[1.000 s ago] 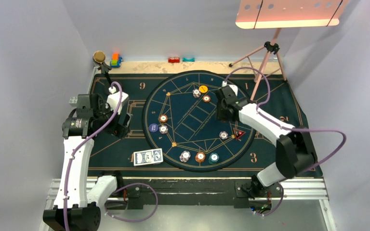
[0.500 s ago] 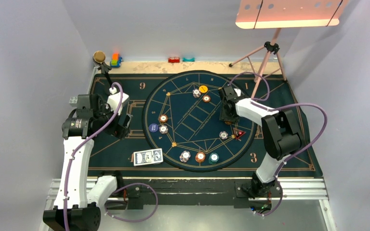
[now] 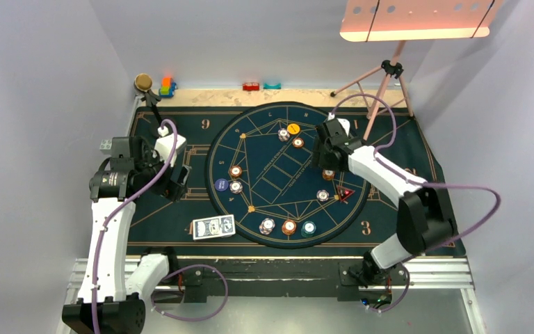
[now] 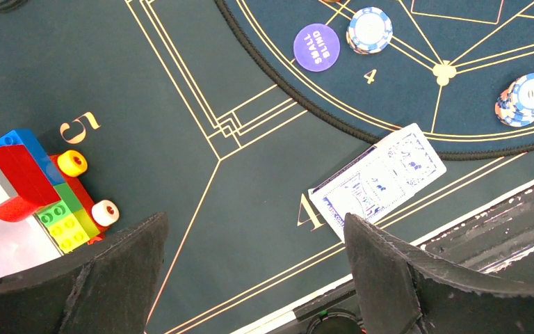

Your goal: Distribute texas hold em gaming equipment

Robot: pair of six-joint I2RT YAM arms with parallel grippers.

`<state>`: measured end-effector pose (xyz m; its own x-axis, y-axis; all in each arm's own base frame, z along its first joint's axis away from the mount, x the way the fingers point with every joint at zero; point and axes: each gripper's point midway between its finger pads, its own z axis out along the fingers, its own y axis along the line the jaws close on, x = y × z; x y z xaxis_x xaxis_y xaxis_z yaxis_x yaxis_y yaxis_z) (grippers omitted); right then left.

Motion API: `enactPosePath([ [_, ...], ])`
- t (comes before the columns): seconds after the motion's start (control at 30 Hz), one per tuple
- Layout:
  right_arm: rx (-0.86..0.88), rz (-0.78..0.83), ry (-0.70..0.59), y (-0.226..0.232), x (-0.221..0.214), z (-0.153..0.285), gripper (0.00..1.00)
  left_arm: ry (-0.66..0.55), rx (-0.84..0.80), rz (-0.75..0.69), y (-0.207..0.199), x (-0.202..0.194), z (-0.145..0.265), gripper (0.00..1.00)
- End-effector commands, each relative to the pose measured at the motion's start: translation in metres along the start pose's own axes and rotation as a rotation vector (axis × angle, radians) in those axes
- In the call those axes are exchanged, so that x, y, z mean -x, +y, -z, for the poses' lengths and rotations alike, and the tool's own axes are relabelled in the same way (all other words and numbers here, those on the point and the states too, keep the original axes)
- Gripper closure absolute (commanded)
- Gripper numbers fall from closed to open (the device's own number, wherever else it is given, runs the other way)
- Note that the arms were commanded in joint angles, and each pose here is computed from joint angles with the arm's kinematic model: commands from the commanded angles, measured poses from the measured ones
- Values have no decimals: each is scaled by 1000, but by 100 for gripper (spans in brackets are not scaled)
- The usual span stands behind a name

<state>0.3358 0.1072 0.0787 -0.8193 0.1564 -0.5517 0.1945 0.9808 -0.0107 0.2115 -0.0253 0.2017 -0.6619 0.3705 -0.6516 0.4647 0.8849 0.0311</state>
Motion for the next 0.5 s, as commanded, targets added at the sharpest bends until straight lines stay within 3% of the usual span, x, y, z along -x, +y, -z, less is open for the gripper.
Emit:
enactPosePath([
  [0.0, 121, 55, -105, 37, 13, 66, 25, -38, -1, -14, -1, 9, 7, 0],
  [0.2, 268, 194, -1, 72, -70, 108, 13, -37, -11, -9, -1, 10, 5, 0],
  [0.47, 275, 247, 97, 59, -136, 118, 7, -29, -23, 0, -2, 10, 2, 0],
])
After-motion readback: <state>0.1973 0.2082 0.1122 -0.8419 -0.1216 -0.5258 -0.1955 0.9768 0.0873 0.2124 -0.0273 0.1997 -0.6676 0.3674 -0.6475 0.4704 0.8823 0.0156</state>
